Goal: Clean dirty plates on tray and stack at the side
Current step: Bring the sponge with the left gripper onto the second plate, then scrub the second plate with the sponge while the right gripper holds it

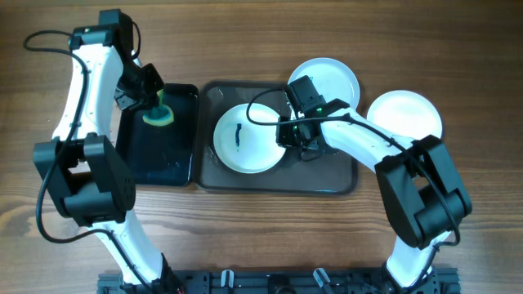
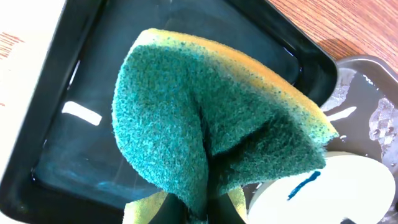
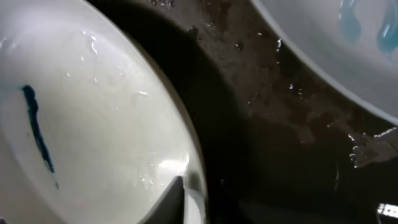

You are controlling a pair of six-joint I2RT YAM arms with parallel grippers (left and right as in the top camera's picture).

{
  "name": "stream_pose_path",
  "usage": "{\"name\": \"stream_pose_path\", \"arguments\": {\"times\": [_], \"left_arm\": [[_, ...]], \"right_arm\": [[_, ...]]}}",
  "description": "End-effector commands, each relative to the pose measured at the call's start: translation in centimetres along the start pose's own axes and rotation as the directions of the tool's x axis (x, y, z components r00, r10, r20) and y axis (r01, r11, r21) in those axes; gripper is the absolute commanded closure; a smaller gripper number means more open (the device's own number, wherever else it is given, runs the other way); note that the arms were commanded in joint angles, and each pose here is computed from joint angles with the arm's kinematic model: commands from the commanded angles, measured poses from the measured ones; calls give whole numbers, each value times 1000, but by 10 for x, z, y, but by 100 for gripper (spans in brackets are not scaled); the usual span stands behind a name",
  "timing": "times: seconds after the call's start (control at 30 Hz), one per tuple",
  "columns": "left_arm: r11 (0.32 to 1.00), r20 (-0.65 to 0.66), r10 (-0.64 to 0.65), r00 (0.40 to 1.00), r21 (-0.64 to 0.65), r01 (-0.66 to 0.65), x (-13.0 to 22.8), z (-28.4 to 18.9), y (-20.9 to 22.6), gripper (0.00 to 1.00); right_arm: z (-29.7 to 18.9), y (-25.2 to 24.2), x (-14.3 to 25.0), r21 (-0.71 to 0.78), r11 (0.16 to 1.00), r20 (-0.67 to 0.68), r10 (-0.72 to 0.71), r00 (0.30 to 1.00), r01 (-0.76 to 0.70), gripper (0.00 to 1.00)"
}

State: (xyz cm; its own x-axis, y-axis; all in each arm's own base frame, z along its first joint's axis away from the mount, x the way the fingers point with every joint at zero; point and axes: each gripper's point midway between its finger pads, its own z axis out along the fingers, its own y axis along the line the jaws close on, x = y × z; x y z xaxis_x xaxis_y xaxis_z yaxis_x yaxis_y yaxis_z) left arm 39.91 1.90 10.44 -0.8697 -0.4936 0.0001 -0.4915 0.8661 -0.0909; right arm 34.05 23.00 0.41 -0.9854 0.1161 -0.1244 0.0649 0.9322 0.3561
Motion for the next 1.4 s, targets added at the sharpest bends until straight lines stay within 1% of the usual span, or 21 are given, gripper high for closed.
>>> {"name": "stream_pose_path", "arguments": {"times": [0.0,0.1,0.2,0.27,0.4,0.43,0.57,0.63,0.73,0.87,1.0,1.13,1.37], "left_arm": [[998,48,67,997,18,-68,4,-17,-18,96],[993,43,112,993,19,-113,13,-16,-34,96],[979,25,198,980,42,-199,36,-10,-67,96],[971,21,233,972,55,-234,48,-4,-83,96],[952,28,295,955,73,-296,79,20,-122,96],[938,31,335,942,79,-337,95,32,-137,96],[919,17,387,922,79,-387,124,52,-154,96],[926,3,373,928,58,-373,132,63,-154,96],[938,-24,344,939,41,-343,133,75,-152,96],[938,-54,347,936,19,-347,135,89,-148,96],[932,-54,360,931,-14,-361,130,98,-143,96],[928,-82,367,927,-32,-370,127,110,-136,96],[943,-116,321,940,-56,-329,117,121,-118,96]], "right_arm": [[3,3,-3,-14,1000,-8,6,1000,-6,96],[3,3,-3,-14,1000,-8,9,1000,-9,96],[3,3,-3,-14,1000,-9,8,1000,-8,96],[3,4,-3,-18,1000,-11,4,1000,-5,96],[3,4,-3,-27,1000,-17,6,1000,-6,96],[2,2,-4,-31,999,-20,12,1000,-12,96],[2,1,-3,-36,999,-27,17,999,-18,96],[2,2,-3,-39,999,-29,14,999,-15,96],[2,2,-3,-39,999,-29,14,999,-15,96],[2,2,-2,-42,999,-30,1,1000,-3,96],[2,2,-2,-42,999,-30,0,1000,-2,96],[2,2,-3,-43,999,-29,0,1000,-1,96],[2,4,-1,-51,999,-36,-9,999,7,96]]}}
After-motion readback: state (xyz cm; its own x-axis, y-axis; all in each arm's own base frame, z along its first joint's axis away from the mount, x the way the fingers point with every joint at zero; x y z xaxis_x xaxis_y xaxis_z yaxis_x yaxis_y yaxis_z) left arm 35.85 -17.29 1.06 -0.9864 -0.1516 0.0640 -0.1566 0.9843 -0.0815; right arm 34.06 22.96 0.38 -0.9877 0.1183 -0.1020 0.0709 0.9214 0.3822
